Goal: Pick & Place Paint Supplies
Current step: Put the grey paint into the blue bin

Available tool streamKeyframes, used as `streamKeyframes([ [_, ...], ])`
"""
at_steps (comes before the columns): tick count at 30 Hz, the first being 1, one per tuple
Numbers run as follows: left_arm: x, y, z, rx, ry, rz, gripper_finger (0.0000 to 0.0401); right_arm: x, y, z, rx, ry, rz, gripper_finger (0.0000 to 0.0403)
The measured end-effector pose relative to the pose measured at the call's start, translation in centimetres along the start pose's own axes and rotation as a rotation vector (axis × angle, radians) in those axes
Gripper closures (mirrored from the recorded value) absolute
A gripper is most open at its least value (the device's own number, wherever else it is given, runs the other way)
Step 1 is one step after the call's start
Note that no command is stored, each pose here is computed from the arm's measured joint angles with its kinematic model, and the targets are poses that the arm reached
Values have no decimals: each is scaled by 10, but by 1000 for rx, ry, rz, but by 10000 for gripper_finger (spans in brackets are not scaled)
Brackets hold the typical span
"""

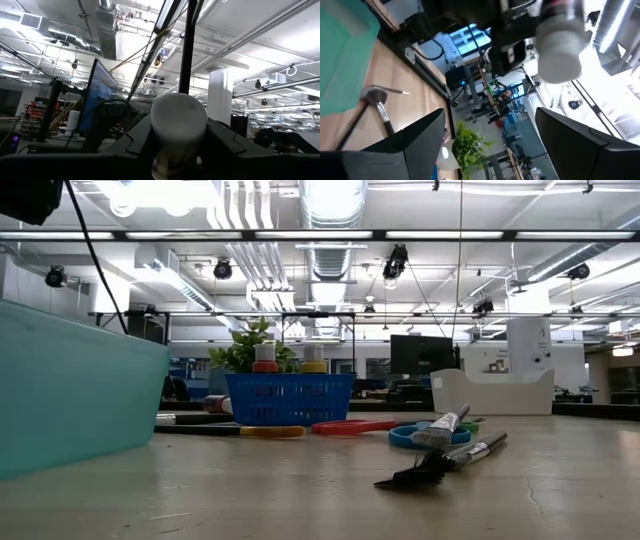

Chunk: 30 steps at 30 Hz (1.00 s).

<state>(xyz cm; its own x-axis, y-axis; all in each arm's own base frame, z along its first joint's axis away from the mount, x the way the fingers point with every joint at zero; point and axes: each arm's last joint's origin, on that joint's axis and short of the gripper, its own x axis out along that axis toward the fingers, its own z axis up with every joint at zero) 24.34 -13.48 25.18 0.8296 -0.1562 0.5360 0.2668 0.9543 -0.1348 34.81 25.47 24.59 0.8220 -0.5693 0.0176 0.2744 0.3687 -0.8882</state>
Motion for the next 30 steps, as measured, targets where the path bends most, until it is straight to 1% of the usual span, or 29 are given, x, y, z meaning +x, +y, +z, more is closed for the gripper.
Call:
streamKeyframes([
  [3, 0, 0, 0, -4, -1, 3, 272, -3, -12, 3, 39, -16, -4, 94],
  [8, 0, 0, 0, -8, -1, 3, 272, -2, -30, 7, 117, -100, 5, 94],
  [14, 3, 0, 2, -11, -13, 3, 272, 11, -37, 6, 150, -148, -12, 94],
  [18, 4, -1, 3, -11, -16, 4, 272, 18, -40, 4, 178, -140, -22, 94],
  [22, 4, -1, 3, -11, -15, 4, 272, 19, -42, 4, 200, -142, -31, 95],
  [25, 4, -1, 3, -11, -16, 4, 271, 19, -42, 4, 207, -147, -32, 112],
  [30, 4, -1, 2, -11, -15, 3, 271, 18, -41, 5, 196, -179, -19, 175],
])
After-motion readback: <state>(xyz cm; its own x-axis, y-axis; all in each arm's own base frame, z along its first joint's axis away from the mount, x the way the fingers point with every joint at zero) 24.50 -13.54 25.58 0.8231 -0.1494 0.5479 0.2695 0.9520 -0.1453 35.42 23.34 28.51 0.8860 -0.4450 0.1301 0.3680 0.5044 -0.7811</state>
